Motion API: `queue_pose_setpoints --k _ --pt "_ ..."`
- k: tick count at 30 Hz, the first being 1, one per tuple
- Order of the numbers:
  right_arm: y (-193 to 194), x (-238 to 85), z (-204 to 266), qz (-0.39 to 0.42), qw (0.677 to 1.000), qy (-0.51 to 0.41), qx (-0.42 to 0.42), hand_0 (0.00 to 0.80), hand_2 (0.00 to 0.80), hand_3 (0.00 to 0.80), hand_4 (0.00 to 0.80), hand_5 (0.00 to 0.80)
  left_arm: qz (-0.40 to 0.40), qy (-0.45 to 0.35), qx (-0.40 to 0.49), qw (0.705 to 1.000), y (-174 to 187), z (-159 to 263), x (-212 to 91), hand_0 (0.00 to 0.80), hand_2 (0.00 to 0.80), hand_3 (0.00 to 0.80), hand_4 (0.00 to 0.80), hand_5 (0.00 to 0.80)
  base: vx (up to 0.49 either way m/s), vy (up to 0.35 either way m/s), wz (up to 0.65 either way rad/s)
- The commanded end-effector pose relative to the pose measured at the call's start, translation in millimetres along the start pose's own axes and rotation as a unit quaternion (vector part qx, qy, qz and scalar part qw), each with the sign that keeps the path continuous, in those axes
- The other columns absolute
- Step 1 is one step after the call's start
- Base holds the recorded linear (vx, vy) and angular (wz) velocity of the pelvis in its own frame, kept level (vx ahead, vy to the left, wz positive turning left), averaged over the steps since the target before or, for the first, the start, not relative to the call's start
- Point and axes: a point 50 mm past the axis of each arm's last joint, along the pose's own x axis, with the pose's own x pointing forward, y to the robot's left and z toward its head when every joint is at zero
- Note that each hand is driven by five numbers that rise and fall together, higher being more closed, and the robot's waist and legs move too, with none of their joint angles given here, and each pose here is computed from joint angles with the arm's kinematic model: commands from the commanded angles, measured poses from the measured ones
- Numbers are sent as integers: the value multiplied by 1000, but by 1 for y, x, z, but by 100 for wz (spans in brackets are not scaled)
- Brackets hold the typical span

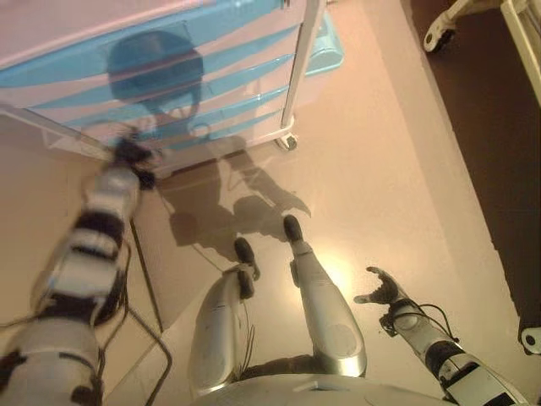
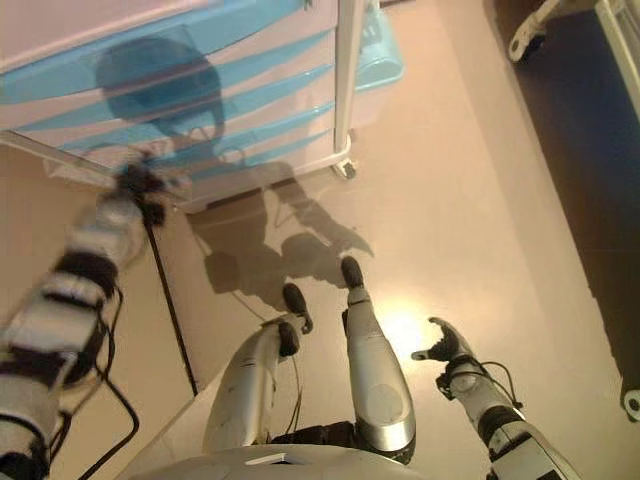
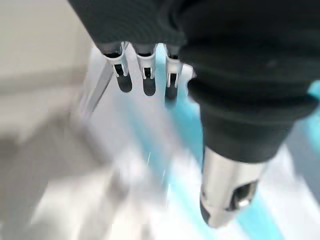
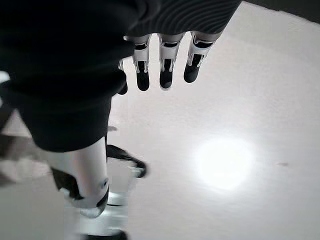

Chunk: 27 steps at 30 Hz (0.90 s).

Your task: Open the drawer and pick up the medicine

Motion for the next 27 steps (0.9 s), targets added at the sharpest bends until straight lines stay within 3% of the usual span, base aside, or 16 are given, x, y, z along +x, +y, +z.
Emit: queue_pose_setpoints --k 1,2,3,8,20,27 --pt "27 -26 -51 100 978 79 163 0 0 0 0 0 -76 212 -25 974 -47 -182 -101 0 0 0 0 0 249 -476 40" --pt "41 -37 -68 124 961 122 213 0 0 0 0 0 -50 284 -51 956 -47 -216 -133 0 0 0 0 0 183 -432 78" --pt "47 -40 -73 125 959 139 212 0 0 0 0 0 -49 317 -53 946 -51 -230 -148 0 0 0 0 0 37 -149 133" --pt "61 -42 -71 142 959 154 190 0 0 0 0 0 -86 369 -25 925 -68 -247 -169 0 0 0 0 0 0 -32 124" --pt "71 -44 -70 160 961 157 165 0 0 0 0 0 -112 379 -21 918 -75 -248 -170 0 0 0 0 0 6 6 -9" --pt "74 -49 -76 173 950 176 193 0 0 0 0 0 -125 368 -56 920 -79 -244 -165 0 0 0 0 0 9 11 -10"
